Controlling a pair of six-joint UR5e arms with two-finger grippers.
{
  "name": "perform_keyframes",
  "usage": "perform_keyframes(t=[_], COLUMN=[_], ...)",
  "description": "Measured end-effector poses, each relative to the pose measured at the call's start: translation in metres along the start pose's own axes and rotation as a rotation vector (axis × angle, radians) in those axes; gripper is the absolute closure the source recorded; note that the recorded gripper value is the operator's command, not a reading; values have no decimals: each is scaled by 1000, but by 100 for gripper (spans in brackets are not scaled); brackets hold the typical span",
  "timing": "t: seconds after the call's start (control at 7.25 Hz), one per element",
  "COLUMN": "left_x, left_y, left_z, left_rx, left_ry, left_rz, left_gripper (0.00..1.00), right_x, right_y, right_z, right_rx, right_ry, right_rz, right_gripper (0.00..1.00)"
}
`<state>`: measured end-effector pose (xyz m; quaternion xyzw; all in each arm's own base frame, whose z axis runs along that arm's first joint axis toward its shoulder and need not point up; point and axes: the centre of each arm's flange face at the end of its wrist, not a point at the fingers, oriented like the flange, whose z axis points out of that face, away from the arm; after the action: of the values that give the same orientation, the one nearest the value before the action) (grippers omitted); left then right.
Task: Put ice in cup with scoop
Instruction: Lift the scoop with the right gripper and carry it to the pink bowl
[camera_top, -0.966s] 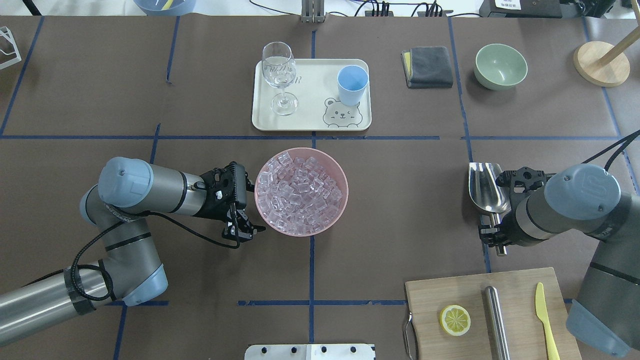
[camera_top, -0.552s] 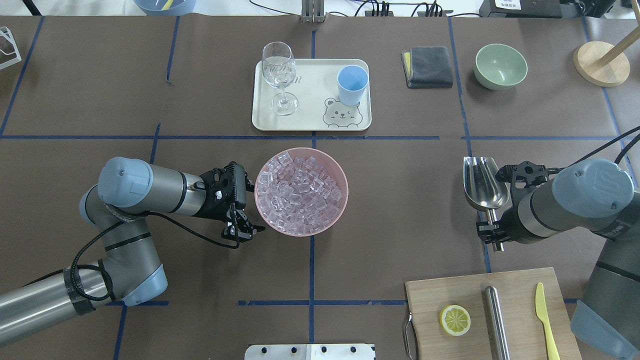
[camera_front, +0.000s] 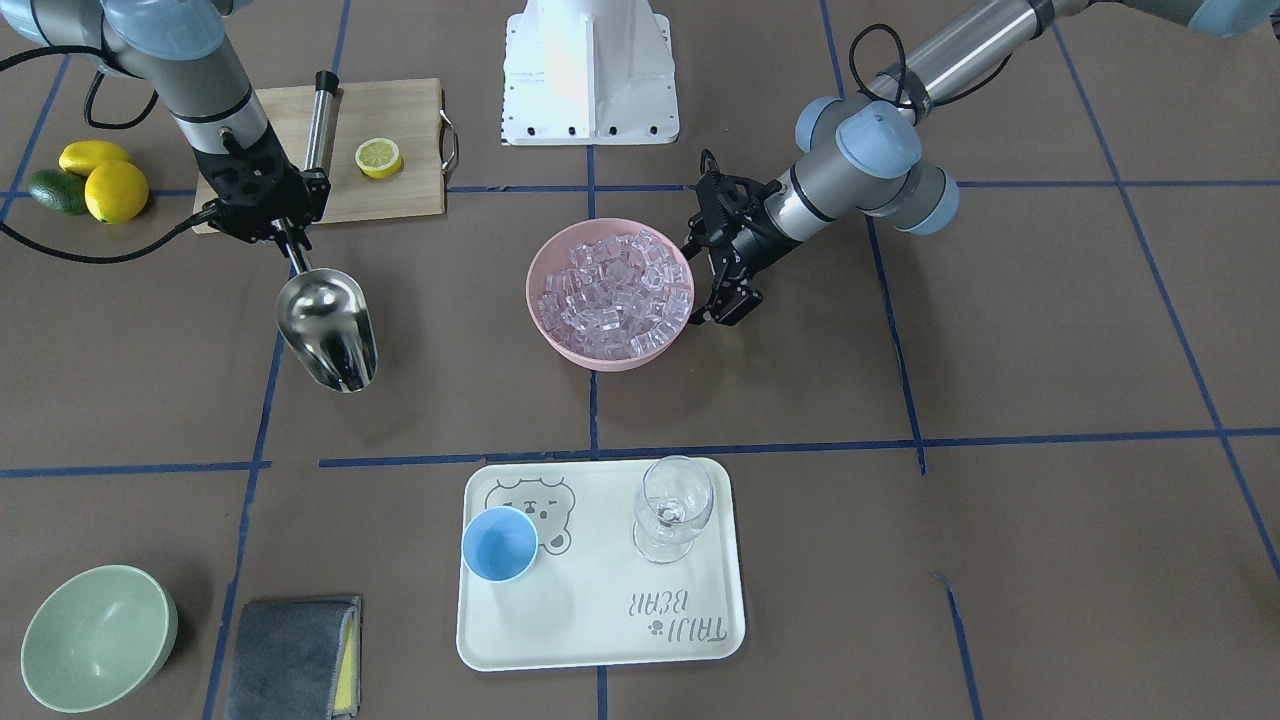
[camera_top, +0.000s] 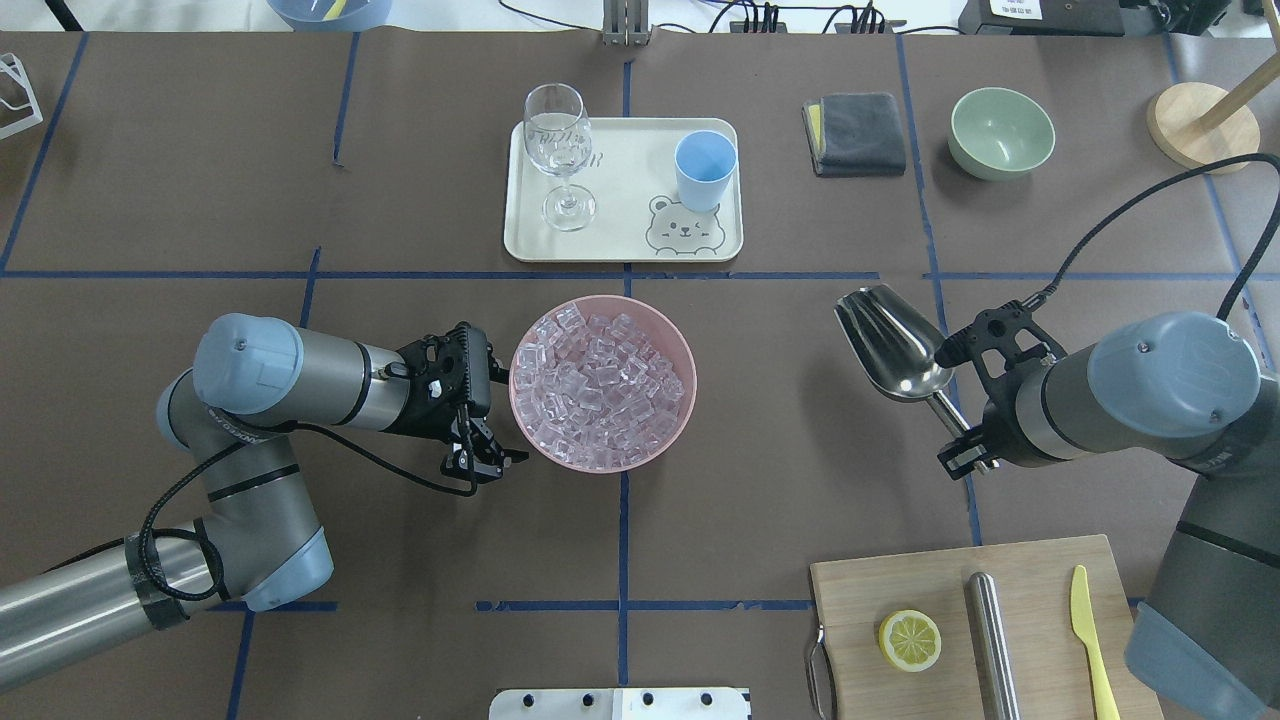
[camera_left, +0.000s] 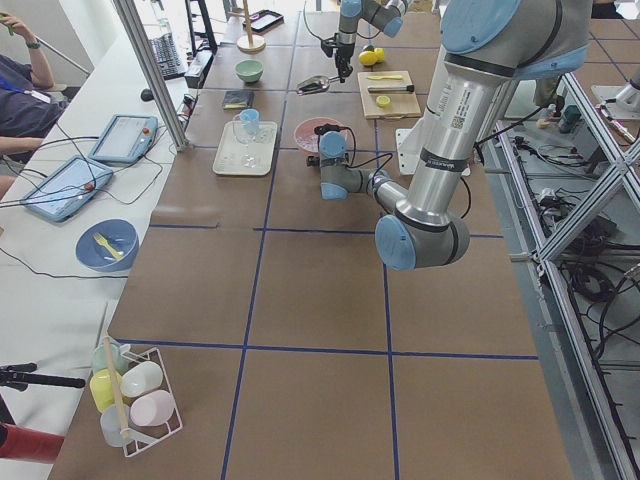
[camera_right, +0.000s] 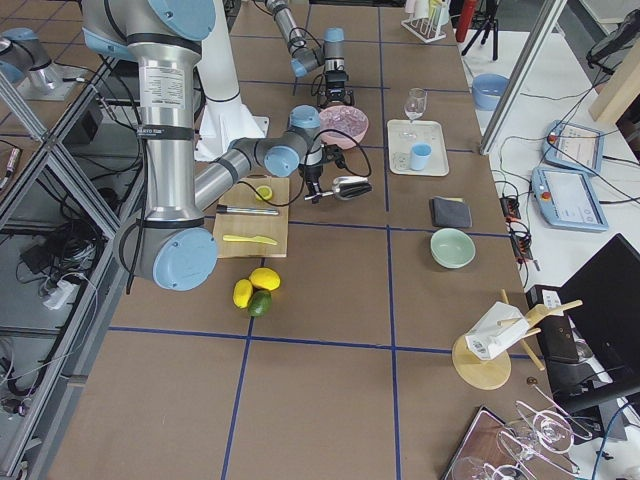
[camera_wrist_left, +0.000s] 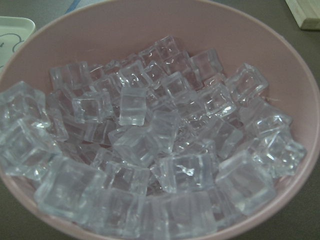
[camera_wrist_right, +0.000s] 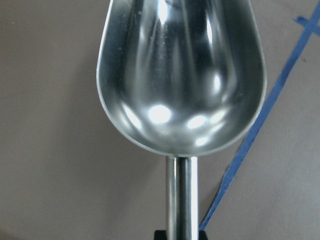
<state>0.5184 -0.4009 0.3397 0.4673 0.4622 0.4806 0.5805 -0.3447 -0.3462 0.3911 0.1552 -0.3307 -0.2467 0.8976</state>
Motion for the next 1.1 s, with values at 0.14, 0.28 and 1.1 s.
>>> perform_keyframes(t=[0.14,0.28,1.1], left_x=[0,0,-1], left_y=[1,1,2], left_z=[0,0,0], left_rx=[-1,-1,-3], left_ry=[0,-1,-4], left_rz=[0,-1,-3], left_gripper=[0,0,0], right_x=[0,-9,-131], right_y=[-5,-17,-110], right_z=[-6,-17,-115], right_rx=[4,-15,-181], right_ry=[10,20,52], right_rz=[-106,-159,-260], right_gripper=[100,100,100])
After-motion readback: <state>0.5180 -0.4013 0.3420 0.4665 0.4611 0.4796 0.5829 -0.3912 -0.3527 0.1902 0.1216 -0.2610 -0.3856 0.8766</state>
